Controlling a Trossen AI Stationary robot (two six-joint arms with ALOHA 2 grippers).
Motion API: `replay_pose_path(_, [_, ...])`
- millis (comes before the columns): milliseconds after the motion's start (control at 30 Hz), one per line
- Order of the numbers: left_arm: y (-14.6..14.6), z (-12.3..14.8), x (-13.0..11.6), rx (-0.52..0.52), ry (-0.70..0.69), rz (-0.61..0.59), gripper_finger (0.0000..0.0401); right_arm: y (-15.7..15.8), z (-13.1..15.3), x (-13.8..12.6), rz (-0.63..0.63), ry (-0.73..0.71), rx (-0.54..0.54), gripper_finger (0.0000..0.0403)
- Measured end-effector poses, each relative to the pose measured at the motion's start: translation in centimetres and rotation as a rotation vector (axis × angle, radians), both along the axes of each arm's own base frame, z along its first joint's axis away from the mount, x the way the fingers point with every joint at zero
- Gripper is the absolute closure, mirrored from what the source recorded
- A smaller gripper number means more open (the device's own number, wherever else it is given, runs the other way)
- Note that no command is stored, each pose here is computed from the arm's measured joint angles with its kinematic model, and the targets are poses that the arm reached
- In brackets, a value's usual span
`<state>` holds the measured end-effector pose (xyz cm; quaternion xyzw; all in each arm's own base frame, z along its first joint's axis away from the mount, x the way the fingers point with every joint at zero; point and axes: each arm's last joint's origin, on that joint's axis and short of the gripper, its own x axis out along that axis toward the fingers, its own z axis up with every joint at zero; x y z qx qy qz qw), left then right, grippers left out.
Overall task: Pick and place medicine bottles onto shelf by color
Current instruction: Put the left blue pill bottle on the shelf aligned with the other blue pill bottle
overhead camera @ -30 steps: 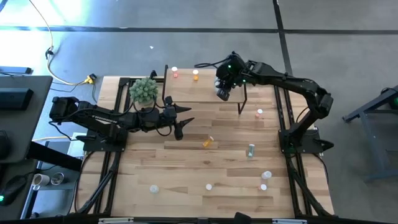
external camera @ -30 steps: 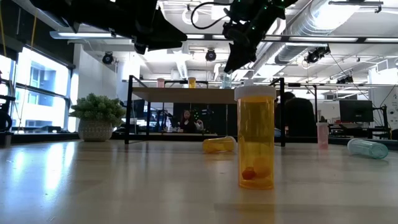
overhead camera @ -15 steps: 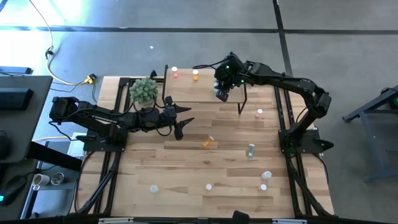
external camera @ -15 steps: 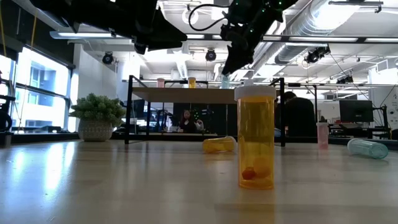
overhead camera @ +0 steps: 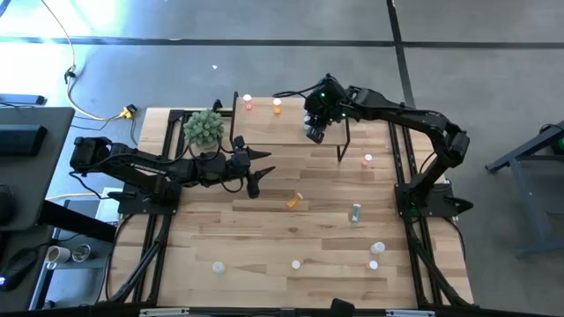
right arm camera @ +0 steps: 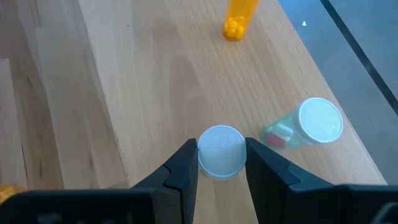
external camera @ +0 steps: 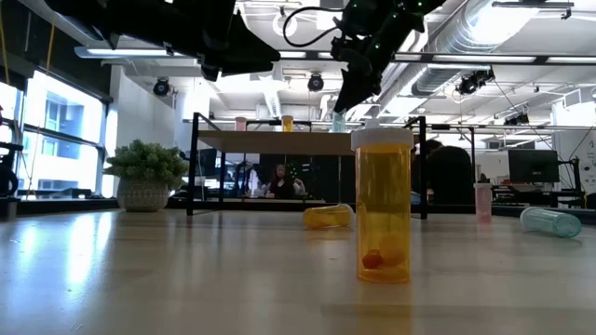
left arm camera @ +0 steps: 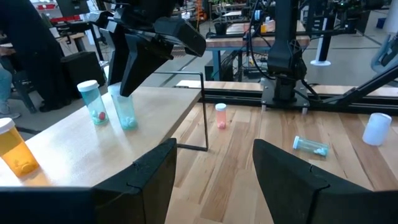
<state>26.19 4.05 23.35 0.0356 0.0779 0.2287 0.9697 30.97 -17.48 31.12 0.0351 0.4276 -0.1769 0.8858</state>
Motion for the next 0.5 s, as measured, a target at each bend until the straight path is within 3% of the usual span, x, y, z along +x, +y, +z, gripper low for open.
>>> replay_pose_path(500, [0.00,0.00,0.00,0.000,0.000,0.000,0.0201,-0.16,-0.21,-0.08,-0.040,0.033,-0.036,0.0232])
